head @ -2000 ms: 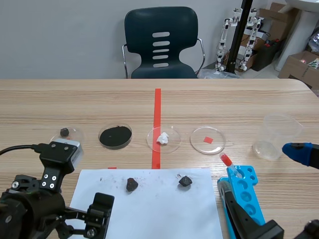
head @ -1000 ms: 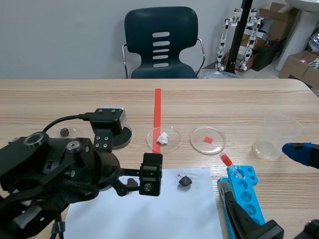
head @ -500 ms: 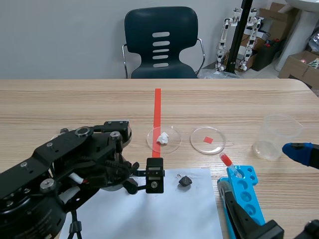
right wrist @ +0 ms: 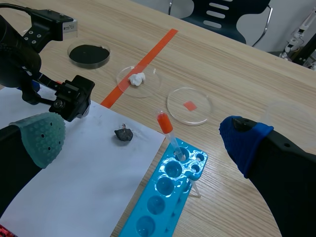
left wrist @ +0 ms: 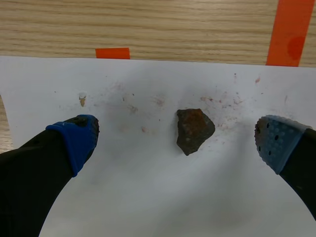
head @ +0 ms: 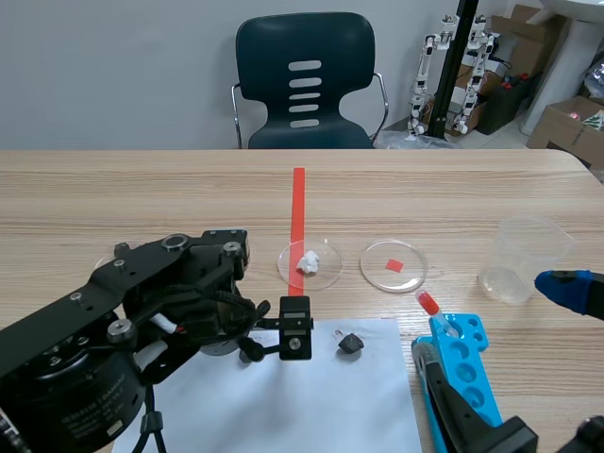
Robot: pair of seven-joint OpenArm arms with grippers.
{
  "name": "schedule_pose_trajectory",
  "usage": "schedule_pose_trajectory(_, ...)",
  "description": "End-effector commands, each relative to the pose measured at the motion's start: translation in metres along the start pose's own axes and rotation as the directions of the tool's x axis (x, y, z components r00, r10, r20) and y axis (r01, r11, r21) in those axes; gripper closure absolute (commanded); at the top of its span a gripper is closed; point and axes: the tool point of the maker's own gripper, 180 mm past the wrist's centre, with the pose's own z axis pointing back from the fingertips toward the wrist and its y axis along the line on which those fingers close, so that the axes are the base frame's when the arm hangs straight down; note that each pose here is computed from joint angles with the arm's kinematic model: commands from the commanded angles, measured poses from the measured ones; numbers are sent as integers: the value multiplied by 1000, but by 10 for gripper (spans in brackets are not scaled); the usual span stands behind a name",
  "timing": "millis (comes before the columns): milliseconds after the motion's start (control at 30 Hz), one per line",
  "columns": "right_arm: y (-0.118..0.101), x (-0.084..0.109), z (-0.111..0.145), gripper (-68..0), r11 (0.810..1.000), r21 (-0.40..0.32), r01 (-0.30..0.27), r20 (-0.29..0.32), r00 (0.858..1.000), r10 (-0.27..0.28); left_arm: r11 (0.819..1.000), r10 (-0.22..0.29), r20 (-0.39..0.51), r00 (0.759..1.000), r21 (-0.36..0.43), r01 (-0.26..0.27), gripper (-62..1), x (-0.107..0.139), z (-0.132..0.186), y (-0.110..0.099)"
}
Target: Pick up the middle mineral with the left hand
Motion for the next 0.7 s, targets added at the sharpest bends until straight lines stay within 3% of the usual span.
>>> schedule_pose_trajectory(0, -2, 7, -2, -679, 1000, -2, -5, 28, 1000, 5, 1000, 14, 28, 1000, -8, -13, -623, 9, 3, -5)
schedule_pose_trajectory(667, -2, 7, -2, -679, 1000, -2, -5, 28, 1000, 5, 1000, 26, -8, 1000, 4, -26, -623, 1, -8, -3)
